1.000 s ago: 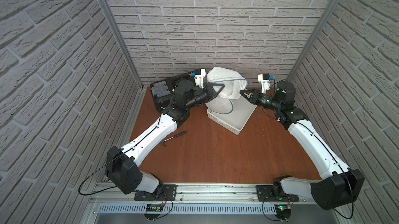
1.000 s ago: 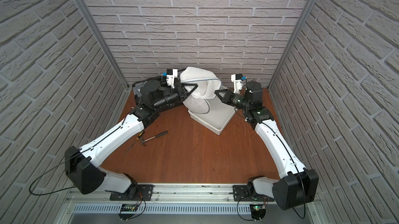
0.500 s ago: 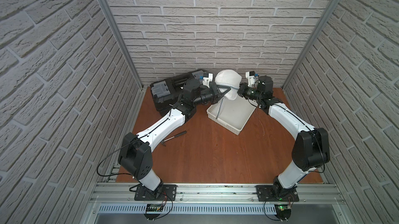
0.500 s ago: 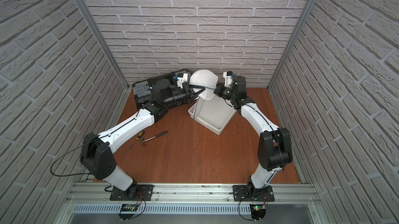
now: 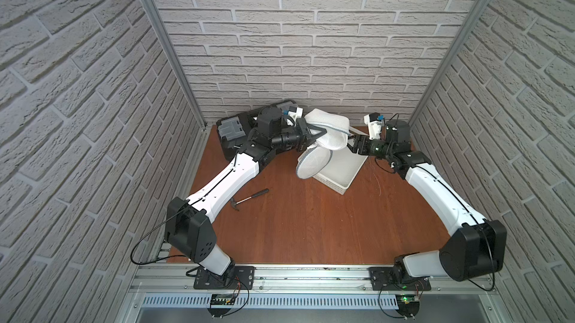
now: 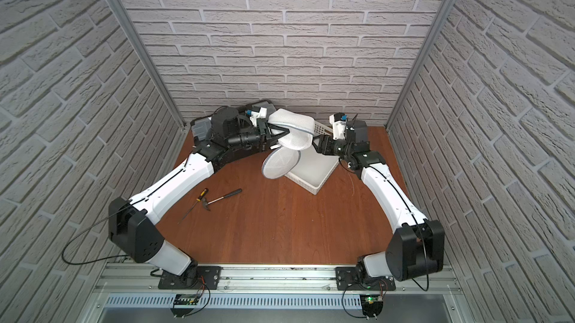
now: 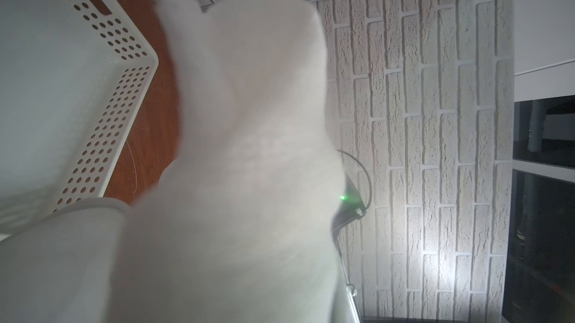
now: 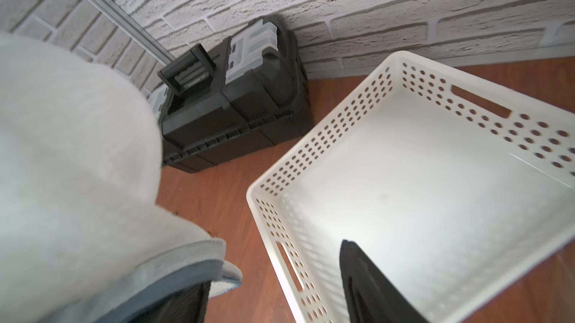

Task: Turn the laundry bag inside out
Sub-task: Turn over the laundry bag.

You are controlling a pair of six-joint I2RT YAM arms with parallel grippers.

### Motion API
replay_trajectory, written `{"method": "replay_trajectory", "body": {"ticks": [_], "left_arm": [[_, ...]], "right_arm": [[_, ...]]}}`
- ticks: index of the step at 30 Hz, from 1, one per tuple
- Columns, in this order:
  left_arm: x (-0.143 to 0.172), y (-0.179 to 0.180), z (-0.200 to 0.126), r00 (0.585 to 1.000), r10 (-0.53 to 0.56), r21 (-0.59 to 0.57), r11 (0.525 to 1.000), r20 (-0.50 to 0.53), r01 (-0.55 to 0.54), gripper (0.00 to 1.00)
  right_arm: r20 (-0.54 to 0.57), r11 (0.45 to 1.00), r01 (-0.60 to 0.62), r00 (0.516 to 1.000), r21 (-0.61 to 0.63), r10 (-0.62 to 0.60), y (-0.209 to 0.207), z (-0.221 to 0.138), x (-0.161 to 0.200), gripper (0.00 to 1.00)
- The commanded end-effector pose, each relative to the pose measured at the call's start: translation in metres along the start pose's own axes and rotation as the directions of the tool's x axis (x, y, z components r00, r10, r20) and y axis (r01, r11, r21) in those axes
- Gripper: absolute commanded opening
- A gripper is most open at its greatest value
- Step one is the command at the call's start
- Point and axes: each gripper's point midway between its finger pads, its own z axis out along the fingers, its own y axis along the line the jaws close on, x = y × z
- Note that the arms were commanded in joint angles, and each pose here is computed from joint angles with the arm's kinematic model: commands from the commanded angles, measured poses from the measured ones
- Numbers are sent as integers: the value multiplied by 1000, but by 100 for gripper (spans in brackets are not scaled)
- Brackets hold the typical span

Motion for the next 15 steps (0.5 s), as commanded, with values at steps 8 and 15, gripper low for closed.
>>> {"method": "replay_trajectory", "body": {"ticks": [8, 15], "left_arm": [[-12, 10, -25, 999, -40, -33, 999, 8, 40, 0], [-11, 10, -26, 999, -47, -36, 998, 8, 47, 0]], "right_arm": [[-86, 920, 384, 917, -75, -390, 10, -29, 50, 66], [92, 831, 557, 827, 9, -555, 47, -34, -8, 59]]}}
